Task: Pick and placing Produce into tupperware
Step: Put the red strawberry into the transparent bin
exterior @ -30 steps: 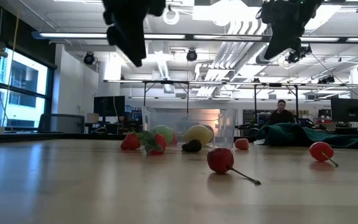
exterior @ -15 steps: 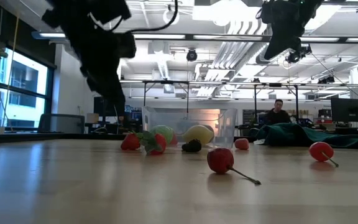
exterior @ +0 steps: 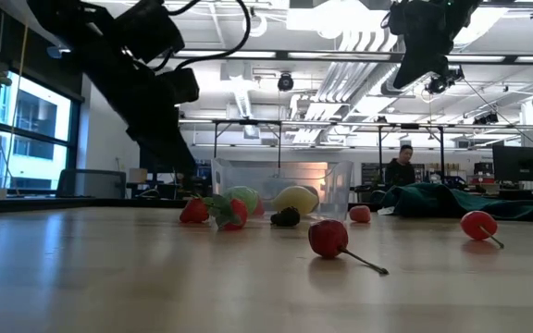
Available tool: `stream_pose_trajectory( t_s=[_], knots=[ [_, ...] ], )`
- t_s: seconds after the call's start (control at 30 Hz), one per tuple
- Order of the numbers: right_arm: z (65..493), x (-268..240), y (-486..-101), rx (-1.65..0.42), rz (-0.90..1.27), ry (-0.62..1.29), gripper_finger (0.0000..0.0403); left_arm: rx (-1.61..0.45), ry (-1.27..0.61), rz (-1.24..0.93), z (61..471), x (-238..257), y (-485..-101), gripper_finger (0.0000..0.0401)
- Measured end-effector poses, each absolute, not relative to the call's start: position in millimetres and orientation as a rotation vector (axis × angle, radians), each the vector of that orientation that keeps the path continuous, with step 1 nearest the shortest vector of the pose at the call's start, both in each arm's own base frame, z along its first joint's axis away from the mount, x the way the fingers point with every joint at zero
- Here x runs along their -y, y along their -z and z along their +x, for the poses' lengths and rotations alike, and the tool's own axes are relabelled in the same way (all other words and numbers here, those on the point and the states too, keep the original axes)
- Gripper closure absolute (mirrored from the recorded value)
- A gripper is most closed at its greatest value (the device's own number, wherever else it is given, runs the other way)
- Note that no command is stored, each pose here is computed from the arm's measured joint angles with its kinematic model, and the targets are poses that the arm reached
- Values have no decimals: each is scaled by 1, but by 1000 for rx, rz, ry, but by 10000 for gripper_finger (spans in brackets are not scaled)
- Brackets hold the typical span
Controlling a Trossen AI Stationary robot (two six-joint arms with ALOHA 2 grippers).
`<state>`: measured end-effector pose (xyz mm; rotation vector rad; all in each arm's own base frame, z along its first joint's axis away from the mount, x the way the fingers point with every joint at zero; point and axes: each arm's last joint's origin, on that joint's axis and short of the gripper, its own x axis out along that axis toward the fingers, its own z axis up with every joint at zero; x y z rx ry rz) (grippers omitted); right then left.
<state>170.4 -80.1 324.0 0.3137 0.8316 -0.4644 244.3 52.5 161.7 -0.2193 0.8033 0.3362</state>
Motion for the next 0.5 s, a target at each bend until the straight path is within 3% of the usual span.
stream_pose_trajectory(
  t_s=[0.5],
  knots=[
    [170, 80, -324, -832, 314, 464, 402, -837, -320, -174, 253, -41, -148, 194]
  ],
)
